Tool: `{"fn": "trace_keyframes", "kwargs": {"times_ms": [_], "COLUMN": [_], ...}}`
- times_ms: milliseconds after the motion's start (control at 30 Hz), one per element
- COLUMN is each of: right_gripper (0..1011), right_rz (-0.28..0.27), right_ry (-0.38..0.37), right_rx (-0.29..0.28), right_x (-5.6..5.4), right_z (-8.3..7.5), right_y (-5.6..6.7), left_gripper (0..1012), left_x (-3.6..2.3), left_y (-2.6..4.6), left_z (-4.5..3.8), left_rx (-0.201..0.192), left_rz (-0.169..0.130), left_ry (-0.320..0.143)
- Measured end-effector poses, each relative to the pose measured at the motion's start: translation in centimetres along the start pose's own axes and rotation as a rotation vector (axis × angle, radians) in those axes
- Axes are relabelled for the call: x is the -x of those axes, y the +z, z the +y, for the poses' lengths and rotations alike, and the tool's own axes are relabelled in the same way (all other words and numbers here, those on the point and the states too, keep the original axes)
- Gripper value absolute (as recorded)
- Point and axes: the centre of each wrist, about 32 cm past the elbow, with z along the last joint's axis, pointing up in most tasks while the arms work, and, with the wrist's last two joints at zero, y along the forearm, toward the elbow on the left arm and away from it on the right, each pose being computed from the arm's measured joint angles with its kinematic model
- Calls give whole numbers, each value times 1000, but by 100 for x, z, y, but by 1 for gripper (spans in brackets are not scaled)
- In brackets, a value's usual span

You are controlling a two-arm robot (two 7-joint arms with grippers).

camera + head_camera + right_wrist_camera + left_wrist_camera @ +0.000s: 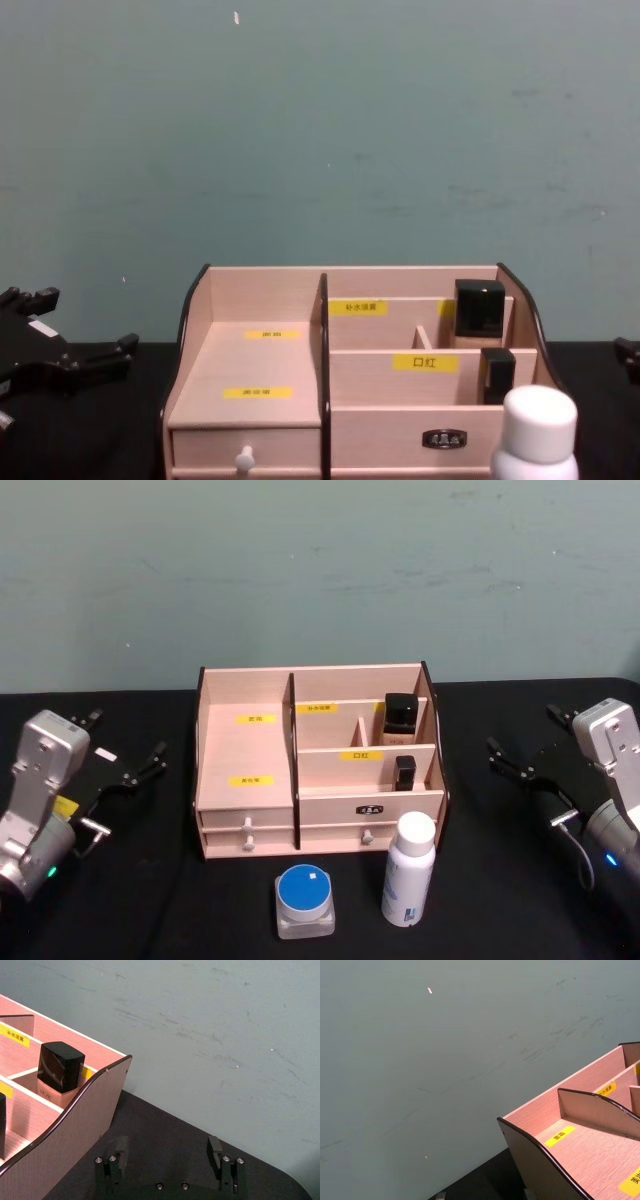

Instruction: Pick up the facial cleanser and watermelon frost from the table and place them into the tiered storage box.

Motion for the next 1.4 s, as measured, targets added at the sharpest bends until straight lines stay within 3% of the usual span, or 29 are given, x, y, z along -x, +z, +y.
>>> {"fn": "trace_keyframes", "kwargs": {"times_ms": [1267, 1400], "right_gripper": [1002, 1002], "right_rz": [0, 27], "right_ry": [0, 12], "right_rx": [0, -15], "right_x": [0, -7], "right_z": [0, -47], "right_y": [0, 16], "left_gripper": [1010, 1010], "left_x": [0, 0], "left_y": [0, 0], "left_z": [0, 0], "left_rx": [0, 0], "left_rz": [0, 0], "left_ry": [0, 0]}}
